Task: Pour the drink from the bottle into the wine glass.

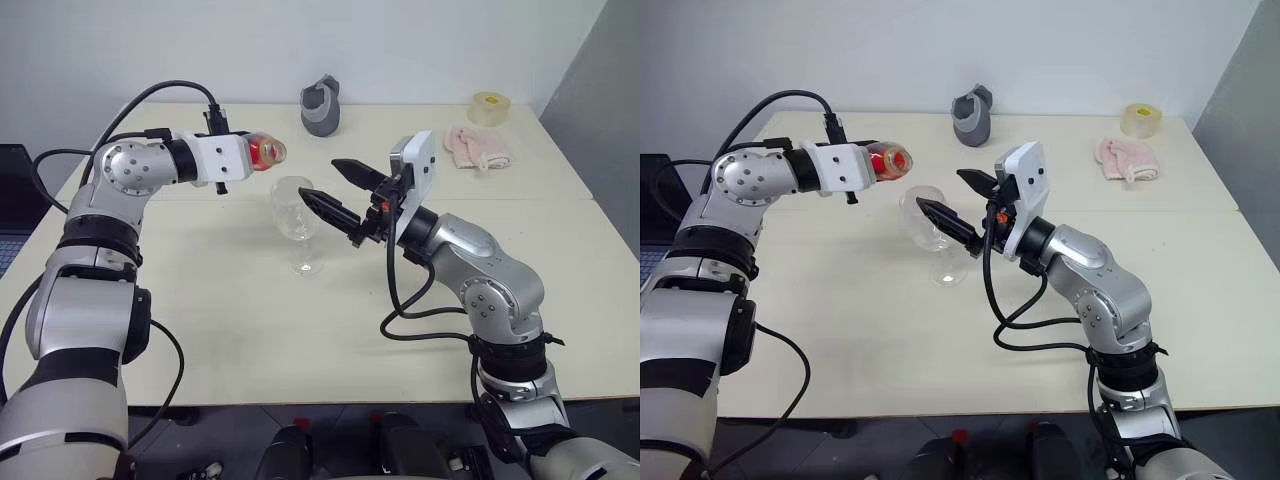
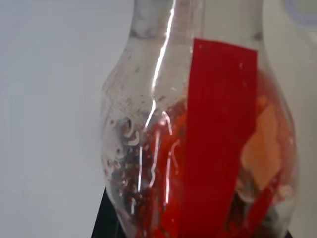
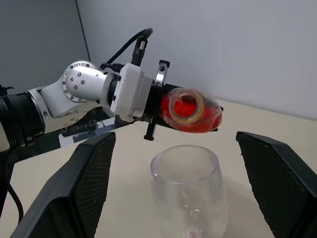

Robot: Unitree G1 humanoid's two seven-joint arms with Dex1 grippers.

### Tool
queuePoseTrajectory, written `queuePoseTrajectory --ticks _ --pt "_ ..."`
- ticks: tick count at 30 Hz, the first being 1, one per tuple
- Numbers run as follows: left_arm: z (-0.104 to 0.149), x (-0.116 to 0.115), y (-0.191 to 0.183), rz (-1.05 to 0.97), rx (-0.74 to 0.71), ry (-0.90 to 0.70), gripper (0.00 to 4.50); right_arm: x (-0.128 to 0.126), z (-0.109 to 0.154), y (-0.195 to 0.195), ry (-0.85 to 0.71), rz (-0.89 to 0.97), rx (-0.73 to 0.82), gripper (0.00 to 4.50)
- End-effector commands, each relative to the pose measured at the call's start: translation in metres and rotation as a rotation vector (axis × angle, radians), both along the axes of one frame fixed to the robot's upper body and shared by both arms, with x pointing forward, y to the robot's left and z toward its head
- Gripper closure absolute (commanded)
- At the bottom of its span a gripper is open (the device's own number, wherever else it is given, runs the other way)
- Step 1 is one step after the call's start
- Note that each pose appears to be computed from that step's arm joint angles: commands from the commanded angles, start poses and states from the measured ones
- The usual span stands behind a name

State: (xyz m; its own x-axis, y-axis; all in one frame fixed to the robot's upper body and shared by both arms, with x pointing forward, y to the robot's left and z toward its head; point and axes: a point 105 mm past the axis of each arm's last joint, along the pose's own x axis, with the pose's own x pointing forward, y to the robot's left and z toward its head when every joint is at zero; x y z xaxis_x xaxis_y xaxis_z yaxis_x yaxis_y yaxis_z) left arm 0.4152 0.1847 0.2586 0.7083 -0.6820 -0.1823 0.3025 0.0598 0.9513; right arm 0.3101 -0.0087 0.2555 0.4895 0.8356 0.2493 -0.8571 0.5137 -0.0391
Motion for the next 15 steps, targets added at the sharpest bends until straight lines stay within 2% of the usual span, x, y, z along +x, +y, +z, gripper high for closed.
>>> queuePoseTrajectory --ticks 1,15 --pt "0.0256 -0.0032 0.0041 0.002 0.031 -0.105 3.52 -0.0030 0.0111 -0.0020 -0.054 -0.001 0.017 0.32" --pt "0.0332 -0.0012 0.0021 0.010 0.102 -0.171 3.52 0.0003 0.0104 -0.0026 -0.059 -0.012 0.011 0.32"
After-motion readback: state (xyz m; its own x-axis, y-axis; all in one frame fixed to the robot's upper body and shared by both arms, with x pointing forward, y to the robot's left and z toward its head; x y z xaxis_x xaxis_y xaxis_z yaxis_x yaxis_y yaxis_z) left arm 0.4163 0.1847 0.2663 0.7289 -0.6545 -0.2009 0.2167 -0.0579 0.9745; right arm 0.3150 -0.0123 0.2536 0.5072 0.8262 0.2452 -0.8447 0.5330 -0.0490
